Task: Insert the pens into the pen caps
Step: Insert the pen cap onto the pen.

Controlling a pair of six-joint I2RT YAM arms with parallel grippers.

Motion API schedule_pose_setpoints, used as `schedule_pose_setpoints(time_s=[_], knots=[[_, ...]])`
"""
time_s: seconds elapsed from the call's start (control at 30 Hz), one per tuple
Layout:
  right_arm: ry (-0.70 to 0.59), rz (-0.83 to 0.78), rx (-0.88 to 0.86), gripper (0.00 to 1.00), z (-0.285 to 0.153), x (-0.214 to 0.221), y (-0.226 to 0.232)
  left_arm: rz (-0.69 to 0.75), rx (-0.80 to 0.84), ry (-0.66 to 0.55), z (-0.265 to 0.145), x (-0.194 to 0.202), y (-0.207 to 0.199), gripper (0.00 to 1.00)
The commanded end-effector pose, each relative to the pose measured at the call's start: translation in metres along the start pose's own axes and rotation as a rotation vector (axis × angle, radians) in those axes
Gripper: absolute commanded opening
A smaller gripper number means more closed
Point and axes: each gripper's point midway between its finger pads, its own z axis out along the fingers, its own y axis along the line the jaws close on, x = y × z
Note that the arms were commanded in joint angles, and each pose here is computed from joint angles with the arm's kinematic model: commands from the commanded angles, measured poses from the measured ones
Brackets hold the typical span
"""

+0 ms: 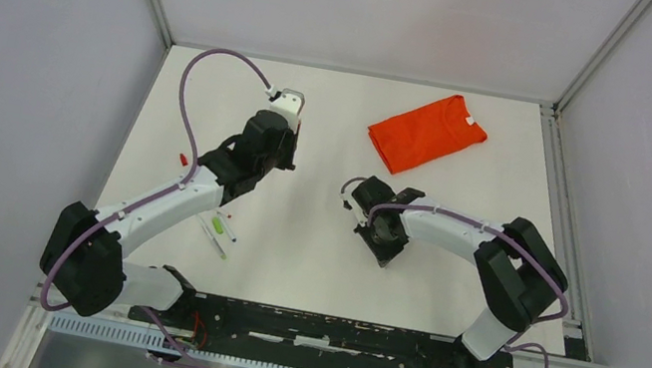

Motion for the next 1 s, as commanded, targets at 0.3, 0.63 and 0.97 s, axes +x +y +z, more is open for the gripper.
schedule_pose_setpoints(time_s=[0.3,0.63,0.97], knots=[[-0.034,0.037,-0.035,0.00,0.002,-0.001,0.000,-0.002,0.021,-0.078,-0.009,-0.032,-0.003,0.02],[-0.191,0.043,-0.192,0.00,-0.031,-0.018,-0.004,-0.020,0.069,-0.091,-0.014,-0.037,-0.011,0.02],[-0.362,0.066,-0.258,0.00,-0.062,-0.039,-0.007,-0.021,0.161,-0.085,-0.019,-0.038,-0.027,0.02]])
